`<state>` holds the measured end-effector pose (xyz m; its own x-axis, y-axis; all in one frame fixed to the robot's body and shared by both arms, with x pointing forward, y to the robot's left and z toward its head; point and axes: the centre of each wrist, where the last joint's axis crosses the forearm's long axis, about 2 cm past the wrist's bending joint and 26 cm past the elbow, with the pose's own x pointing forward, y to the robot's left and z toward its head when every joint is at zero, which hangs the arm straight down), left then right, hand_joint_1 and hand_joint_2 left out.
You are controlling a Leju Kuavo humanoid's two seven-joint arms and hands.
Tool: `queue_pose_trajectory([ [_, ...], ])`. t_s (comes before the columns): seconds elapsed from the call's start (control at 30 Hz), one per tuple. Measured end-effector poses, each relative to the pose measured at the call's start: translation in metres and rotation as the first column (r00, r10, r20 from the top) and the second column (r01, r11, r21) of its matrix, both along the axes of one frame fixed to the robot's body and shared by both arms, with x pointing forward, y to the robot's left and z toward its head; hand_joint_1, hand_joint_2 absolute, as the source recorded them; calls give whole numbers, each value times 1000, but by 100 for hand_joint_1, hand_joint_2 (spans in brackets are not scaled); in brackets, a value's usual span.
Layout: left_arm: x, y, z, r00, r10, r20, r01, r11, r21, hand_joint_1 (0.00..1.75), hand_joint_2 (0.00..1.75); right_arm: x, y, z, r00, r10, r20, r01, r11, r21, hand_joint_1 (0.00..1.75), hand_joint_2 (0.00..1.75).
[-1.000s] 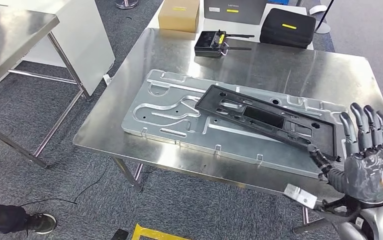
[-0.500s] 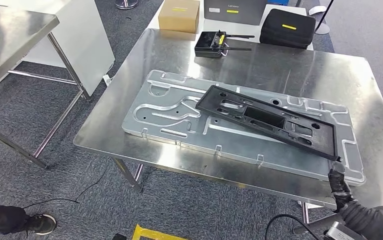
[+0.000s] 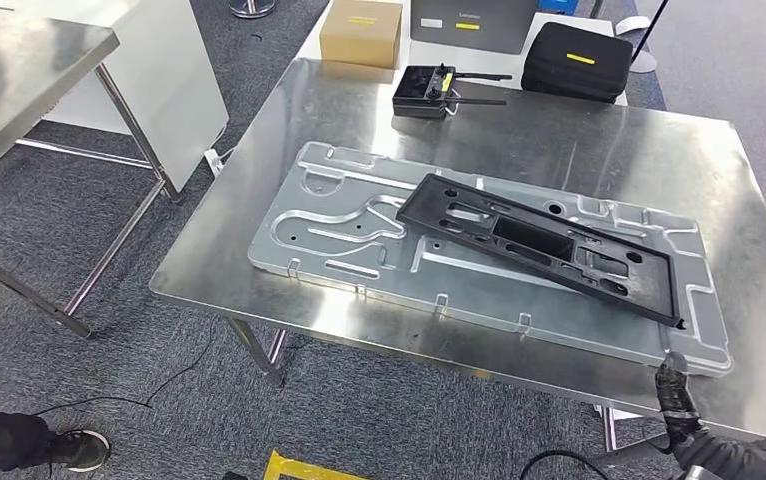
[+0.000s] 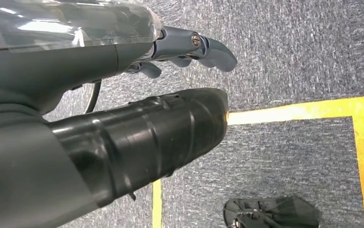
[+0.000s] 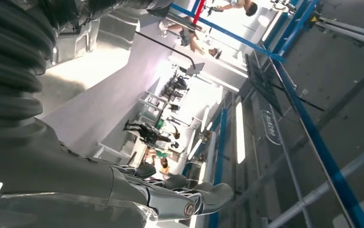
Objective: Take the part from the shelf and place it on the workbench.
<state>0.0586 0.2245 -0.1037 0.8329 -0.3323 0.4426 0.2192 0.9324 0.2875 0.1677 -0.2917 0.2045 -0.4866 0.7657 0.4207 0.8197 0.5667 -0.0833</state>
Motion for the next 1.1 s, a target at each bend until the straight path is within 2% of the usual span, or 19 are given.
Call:
queue_pose_trajectory([
  [0.73,-1,0,0,1000,-13,-4,13,1000,9,0,0,-14,0,-11,999,27,-28,-23,992,123,0,175],
  [1.1,0,-4,1,1000,-16,0,16,1000,8,0,0,-22,-9,-13,999,-4,-38,9,990,140,0,175],
])
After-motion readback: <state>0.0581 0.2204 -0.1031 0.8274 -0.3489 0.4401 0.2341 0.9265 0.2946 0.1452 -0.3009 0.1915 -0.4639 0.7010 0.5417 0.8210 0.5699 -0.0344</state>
